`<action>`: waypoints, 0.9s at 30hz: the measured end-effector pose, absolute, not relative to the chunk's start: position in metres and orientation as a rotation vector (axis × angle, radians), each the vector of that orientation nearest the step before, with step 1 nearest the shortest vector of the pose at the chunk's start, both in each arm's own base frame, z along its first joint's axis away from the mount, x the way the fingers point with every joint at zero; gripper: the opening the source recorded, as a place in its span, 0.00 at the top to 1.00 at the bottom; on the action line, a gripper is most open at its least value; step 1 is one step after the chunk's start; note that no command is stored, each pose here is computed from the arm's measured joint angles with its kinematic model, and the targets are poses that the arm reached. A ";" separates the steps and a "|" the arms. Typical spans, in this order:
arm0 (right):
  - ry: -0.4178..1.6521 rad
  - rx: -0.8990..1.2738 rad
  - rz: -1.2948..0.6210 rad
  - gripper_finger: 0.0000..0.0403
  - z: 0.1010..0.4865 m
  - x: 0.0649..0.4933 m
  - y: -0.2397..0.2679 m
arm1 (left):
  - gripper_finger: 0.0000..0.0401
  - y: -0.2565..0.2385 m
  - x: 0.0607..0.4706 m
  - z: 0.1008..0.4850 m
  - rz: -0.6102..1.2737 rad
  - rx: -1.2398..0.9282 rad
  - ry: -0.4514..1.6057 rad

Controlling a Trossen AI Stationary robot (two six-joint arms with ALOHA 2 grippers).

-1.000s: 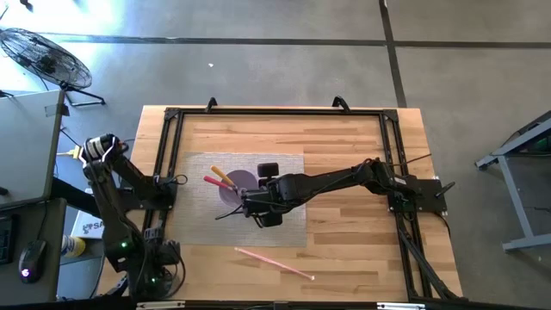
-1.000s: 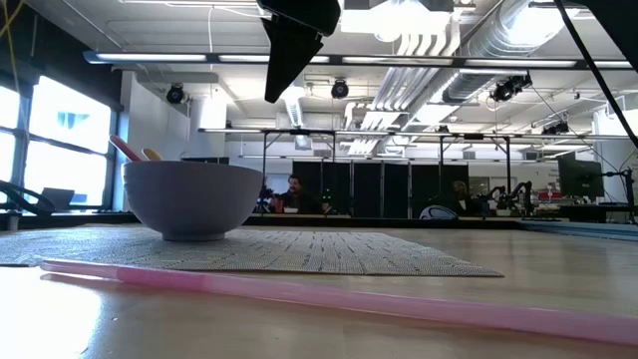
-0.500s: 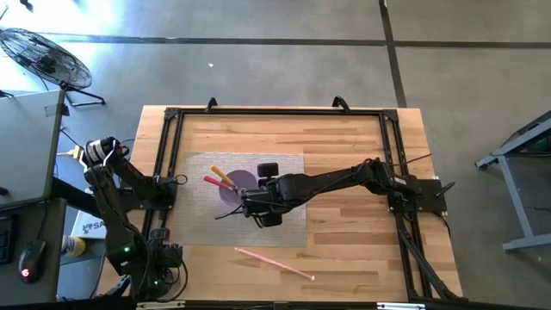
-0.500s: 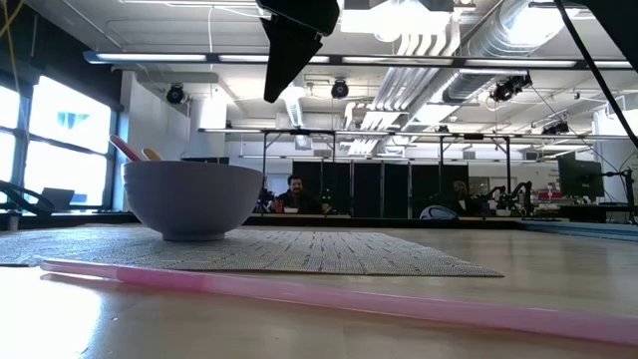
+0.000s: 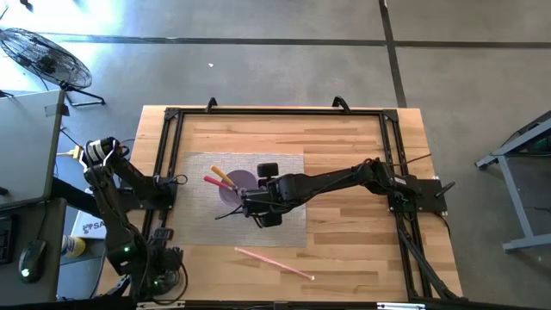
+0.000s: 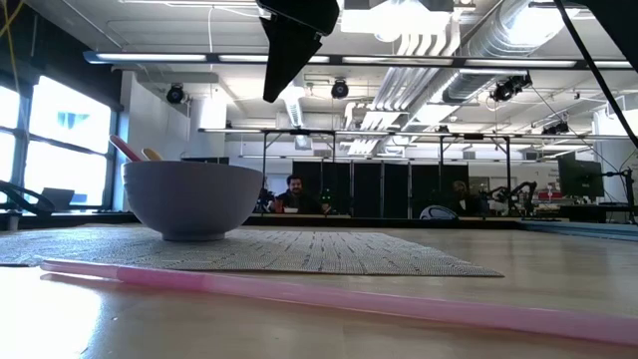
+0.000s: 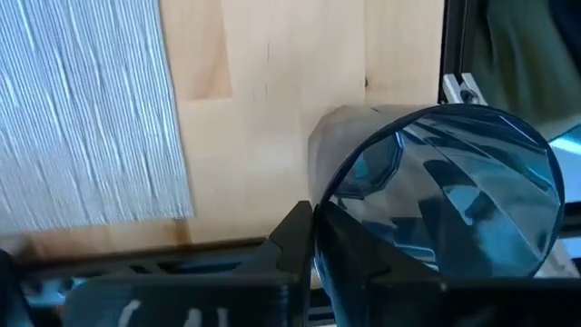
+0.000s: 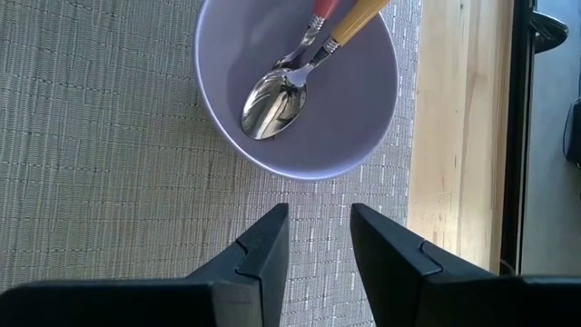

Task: Pick & Place Utensil
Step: Put the blue cup on the top right of the brown placemat

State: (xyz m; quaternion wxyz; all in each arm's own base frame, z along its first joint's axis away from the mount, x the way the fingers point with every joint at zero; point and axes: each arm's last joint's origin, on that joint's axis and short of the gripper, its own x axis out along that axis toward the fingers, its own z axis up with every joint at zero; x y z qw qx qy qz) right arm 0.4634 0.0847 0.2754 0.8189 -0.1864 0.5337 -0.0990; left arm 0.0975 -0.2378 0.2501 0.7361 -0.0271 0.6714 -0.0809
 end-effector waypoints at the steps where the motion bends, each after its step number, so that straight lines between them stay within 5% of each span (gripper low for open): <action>1: 1.137 -0.397 -0.211 0.72 0.275 0.463 0.085 | 0.96 -0.237 0.099 0.250 -0.189 -0.040 1.468; 27: 1.066 -0.276 0.017 0.72 0.234 0.480 0.090 | 0.99 -0.126 0.158 0.289 -0.068 0.060 1.387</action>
